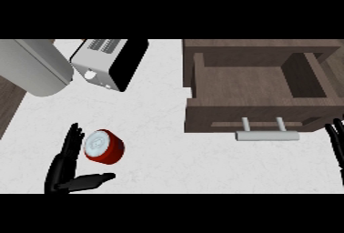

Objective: Pick up the can, place it into the drawer and close the drawer

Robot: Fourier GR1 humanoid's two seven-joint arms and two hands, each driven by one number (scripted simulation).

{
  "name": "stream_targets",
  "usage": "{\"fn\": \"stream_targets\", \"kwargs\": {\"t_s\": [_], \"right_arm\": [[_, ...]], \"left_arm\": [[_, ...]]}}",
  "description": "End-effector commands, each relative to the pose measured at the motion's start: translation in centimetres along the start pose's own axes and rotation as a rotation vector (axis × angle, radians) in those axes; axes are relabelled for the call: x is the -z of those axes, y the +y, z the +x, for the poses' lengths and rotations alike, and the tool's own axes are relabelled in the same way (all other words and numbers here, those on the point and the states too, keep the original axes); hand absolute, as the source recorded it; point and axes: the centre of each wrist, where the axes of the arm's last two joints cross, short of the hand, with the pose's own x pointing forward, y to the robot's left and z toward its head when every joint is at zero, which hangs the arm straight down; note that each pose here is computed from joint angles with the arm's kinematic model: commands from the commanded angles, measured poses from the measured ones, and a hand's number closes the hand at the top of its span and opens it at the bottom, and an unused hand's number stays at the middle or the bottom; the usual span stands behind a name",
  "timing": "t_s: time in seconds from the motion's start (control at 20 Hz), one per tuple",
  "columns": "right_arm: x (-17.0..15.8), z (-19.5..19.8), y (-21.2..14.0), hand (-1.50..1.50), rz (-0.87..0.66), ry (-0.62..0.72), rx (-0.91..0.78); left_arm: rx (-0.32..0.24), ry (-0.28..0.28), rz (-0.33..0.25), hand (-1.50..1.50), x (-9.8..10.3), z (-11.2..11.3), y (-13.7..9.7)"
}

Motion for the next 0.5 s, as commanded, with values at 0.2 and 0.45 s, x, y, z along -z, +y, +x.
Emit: {"fn": "stream_targets", "kwargs": {"t_s": [0.2, 0.45], "right_arm": [[-0.7, -0.1, -0.8, -1.5, 0.001, -0.003, 0.006], [0.0, 2.5, 1.1, -1.5, -0.013, -0.004, 0.011]], "left_arm": [[-0.019, 0.006, -0.008, -1.5, 0.6, -1.6, 1.9], [-0.002, 0.019, -0.005, -1.5, 2.0, -1.8, 0.4]]}}
